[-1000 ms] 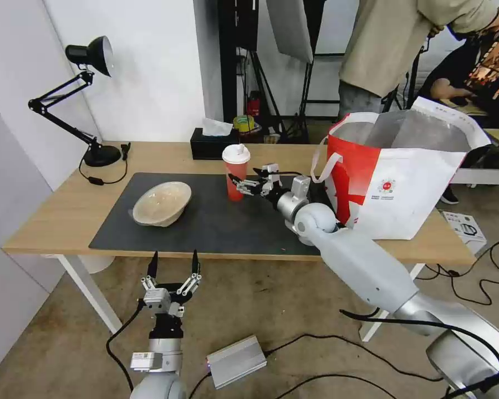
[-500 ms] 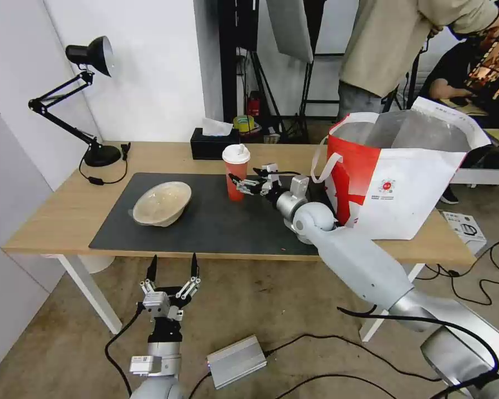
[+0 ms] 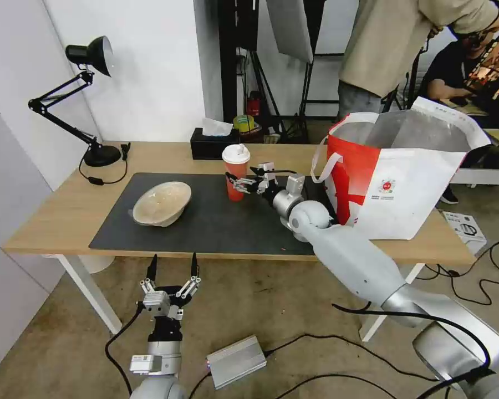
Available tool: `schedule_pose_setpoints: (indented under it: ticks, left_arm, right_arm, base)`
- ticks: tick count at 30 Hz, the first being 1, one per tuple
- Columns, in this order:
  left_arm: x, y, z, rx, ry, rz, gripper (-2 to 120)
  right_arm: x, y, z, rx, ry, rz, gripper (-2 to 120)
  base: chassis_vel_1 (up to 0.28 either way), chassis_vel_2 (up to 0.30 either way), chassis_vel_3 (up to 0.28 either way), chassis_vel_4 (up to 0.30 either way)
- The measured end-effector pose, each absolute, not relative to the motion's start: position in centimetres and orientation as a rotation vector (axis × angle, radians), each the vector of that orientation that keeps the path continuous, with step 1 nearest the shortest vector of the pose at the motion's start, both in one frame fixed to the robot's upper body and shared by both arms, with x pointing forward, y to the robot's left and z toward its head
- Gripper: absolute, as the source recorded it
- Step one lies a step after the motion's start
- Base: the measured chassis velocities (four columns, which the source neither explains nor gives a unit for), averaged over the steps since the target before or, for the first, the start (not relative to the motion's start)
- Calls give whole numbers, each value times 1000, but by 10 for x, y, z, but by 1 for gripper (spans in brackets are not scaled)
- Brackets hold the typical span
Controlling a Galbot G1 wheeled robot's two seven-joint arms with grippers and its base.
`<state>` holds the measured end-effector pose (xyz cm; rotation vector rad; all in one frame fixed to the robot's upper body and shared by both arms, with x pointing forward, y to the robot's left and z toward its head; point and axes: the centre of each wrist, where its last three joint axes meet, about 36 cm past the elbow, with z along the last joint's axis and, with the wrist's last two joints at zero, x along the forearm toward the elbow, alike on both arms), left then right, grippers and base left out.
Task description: Pick up the trash from the table and place it into the takeout bag.
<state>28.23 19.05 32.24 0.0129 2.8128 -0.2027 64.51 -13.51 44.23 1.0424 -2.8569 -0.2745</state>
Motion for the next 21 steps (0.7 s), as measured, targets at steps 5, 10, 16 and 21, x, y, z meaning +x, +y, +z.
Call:
schedule_pose_setpoints:
  ticks: [5,10,16,21]
  left_arm:
    - [283,190,321,14,2816,-208,100]
    - [285,190,320,15,2816,-210,100]
    - [285,189,319,17,2818,-211,100]
    - [285,189,318,17,2821,-211,100]
  right_arm:
    - [649,-134,439,1037,-2862,-268,100]
    - [654,-133,438,1038,-2870,-257,100]
    - [659,-134,434,1033,-2872,-255,100]
    - [660,-135,431,1031,-2873,-253,100]
  base:
    - [0,0,0,0]
    - [0,0,0,0]
    - [0,0,0,0]
    - [0,0,0,0]
